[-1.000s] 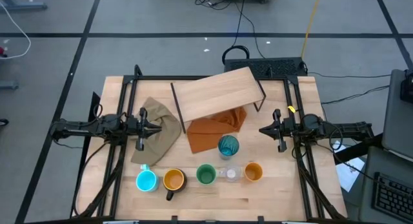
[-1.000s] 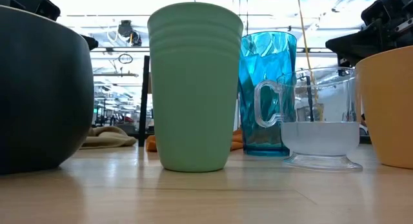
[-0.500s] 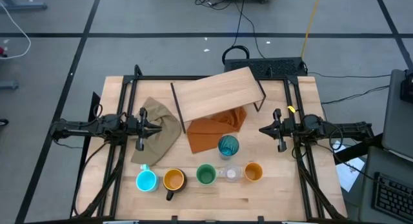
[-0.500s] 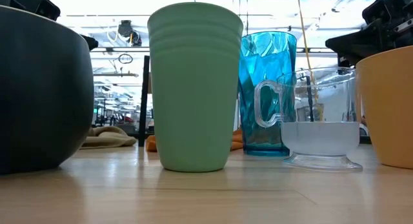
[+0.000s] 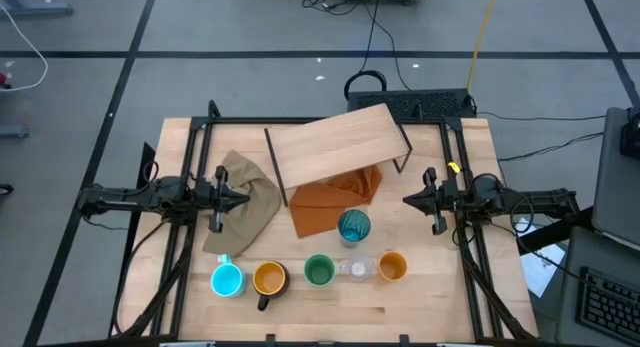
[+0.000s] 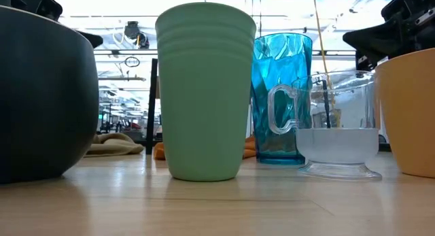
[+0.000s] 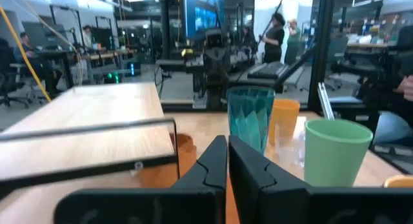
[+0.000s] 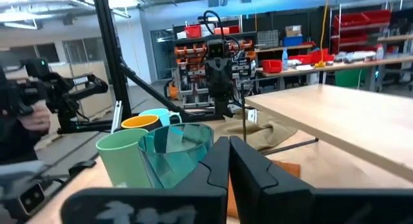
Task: Stack small to large cups/mugs on shelf
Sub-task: Put the blue glass on the shelf
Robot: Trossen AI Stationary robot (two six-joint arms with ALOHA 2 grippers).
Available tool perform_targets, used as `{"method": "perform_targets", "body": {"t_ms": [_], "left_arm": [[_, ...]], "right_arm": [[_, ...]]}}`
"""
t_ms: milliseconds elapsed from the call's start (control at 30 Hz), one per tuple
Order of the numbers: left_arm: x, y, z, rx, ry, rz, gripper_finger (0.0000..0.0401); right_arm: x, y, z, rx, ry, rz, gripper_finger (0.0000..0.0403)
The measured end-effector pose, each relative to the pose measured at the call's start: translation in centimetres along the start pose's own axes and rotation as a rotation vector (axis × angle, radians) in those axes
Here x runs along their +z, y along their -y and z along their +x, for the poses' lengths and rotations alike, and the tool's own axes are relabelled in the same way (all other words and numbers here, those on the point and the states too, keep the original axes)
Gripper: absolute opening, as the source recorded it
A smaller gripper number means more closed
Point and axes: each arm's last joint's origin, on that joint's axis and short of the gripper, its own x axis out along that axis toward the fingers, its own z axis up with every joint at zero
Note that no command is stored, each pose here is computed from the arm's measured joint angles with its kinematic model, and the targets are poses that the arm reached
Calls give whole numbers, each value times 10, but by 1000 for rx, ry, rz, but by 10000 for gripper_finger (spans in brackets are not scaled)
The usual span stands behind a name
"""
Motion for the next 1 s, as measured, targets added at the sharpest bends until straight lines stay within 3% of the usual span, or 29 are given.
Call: {"method": "perform_targets", "body": {"t_ms": [533,633,767,1000], "left_arm": [[-4,0,0,-6,-39,-16,31],[-4,0,0,-7,-39,-15,31],[-4,0,0,-5,-39,-10,31],[-4,0,0,7,-39,-10,31]], "right_arm": [[0,0,0,0,-2,31,11],[0,0,0,0,-2,60,42],[-1,0,0,-1,-11,98,111],[0,0,0,0,-6,70,213]]}}
